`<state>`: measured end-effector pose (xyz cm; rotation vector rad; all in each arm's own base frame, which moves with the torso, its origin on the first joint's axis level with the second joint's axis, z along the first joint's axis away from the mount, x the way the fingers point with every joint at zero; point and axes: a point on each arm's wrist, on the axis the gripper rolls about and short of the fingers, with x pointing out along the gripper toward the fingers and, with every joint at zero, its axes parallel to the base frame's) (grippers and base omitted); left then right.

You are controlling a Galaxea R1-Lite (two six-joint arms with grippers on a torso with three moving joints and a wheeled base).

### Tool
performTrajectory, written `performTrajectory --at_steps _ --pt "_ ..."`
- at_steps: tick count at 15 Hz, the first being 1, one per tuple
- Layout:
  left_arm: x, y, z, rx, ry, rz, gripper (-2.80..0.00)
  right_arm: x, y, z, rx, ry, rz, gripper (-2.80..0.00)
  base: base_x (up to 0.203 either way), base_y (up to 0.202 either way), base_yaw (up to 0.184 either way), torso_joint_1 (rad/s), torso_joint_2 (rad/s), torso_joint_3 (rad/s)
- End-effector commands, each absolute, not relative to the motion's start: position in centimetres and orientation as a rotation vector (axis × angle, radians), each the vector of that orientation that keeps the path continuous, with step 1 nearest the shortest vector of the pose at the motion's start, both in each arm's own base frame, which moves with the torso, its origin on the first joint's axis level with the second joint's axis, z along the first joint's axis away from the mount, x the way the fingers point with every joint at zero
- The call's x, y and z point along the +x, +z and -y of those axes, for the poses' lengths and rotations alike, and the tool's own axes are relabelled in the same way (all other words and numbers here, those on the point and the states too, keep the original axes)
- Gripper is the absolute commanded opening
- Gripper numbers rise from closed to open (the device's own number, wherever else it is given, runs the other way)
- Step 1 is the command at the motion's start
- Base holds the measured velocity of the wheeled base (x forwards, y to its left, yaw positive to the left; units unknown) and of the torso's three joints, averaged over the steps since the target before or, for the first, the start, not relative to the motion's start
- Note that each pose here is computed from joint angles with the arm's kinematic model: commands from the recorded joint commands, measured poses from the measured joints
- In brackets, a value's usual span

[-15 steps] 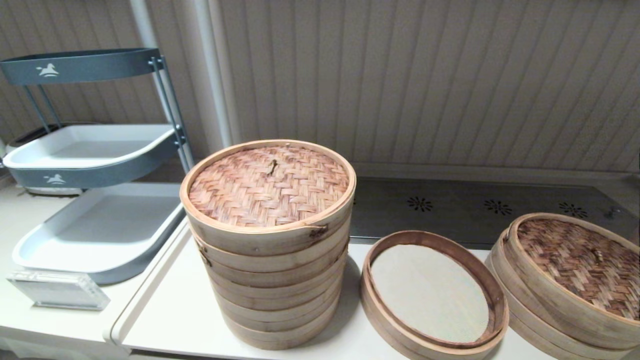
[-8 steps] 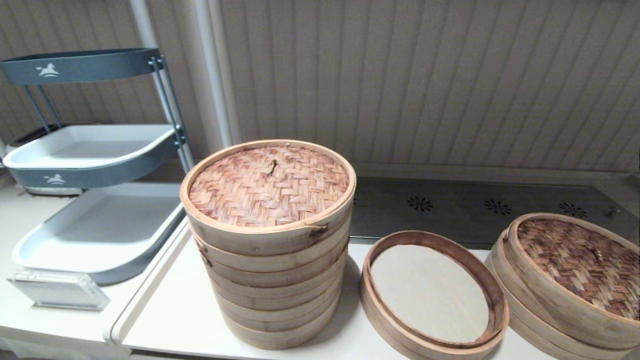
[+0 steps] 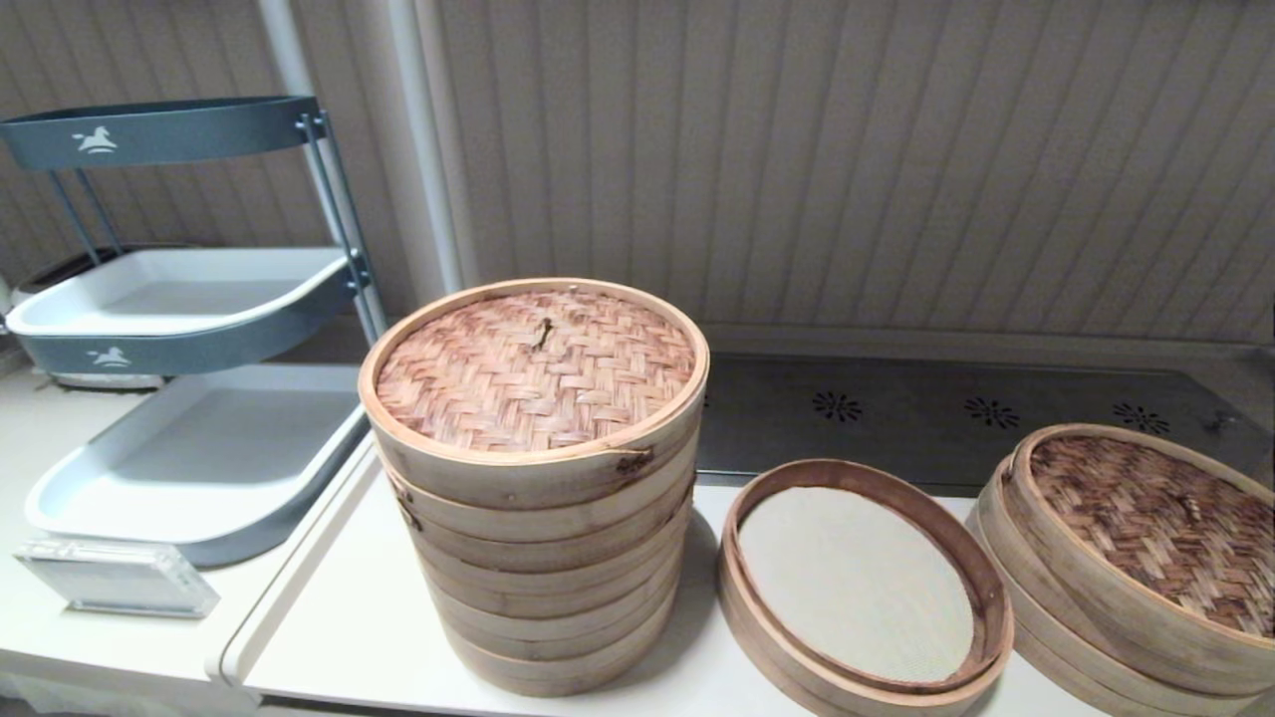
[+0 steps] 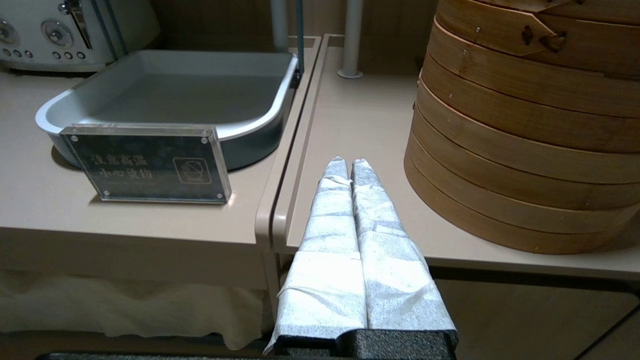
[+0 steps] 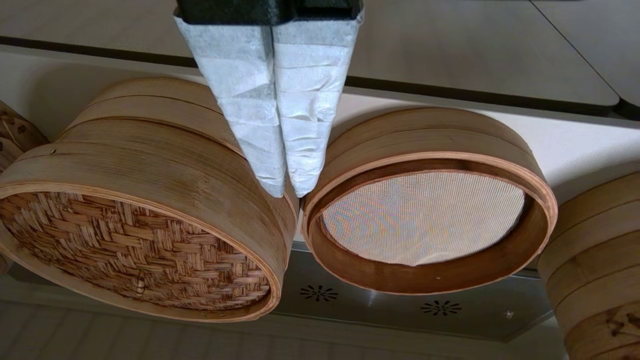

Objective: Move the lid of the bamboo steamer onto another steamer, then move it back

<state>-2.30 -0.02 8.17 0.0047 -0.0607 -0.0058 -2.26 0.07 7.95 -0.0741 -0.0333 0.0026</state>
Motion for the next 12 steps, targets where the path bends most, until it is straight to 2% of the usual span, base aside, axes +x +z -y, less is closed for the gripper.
performTrajectory --at_steps 1,12 --pt "-2.12 7.49 0.01 0.005 -0.006 0.038 -2.8 -2.07 7.21 -0.06 -0.055 0.004 0.008 -2.8 0.0 0.0 0.0 0.0 0.0 0.0" --pt "-2.12 7.49 0.02 0.005 -0.007 0.038 -2.8 -2.07 7.22 -0.07 -0.037 0.005 0.009 -2.8 0.0 0.0 0.0 0.0 0.0 0.0"
